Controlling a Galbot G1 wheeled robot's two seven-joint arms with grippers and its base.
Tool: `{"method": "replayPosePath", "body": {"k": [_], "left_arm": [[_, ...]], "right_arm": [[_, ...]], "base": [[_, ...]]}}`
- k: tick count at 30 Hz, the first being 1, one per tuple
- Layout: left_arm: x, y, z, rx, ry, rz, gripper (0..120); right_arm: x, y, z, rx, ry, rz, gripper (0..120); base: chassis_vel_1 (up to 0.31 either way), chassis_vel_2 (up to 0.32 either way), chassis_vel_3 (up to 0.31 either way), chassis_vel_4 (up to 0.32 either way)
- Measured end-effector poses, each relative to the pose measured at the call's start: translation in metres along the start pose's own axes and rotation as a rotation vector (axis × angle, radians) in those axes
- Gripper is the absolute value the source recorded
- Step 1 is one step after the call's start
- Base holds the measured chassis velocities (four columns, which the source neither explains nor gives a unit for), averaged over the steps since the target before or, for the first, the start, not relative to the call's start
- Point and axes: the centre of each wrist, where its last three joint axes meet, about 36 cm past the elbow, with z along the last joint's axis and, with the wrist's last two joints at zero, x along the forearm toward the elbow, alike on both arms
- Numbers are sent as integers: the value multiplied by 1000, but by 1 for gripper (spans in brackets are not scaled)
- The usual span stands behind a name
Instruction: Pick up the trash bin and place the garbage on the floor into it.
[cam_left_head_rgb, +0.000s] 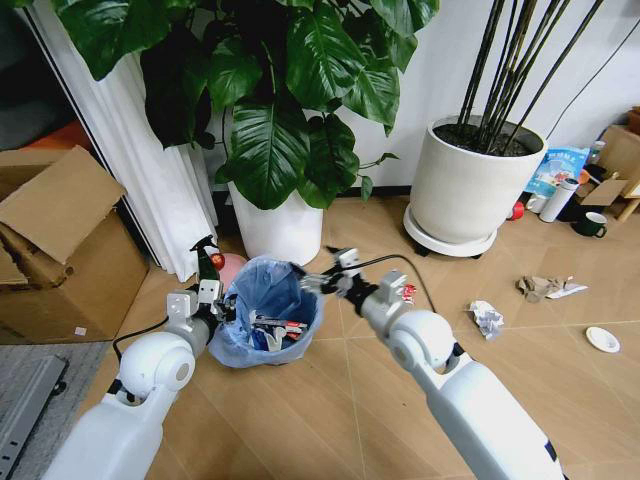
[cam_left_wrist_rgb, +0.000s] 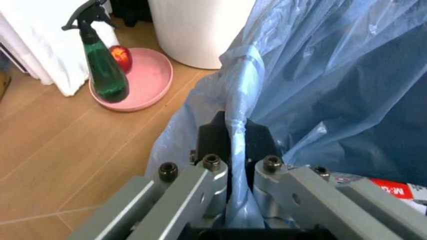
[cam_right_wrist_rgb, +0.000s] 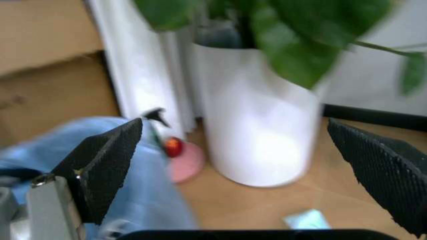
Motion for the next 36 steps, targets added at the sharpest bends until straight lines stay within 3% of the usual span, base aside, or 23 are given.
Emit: {"method": "replayPosePath", "body": {"k": [4,9,21,36], "left_arm": [[4,1,-1,-4,-5,-4,0],[4,2,-1,-3,-6,-6,0],[5,4,0,0,-5,-11,0],[5,2,2,0,-2,-14,0]], "right_arm": [[17,-33,20,39,19,74,100],[37,-46,37,30,38,117,100],[52,-58,69,17,73,174,100],[54,-62,102,13,150,189,100]], "base": [[0,0,0,0],[0,0,0,0],[-65,66,82,-76],[-203,216,217,-220]]}}
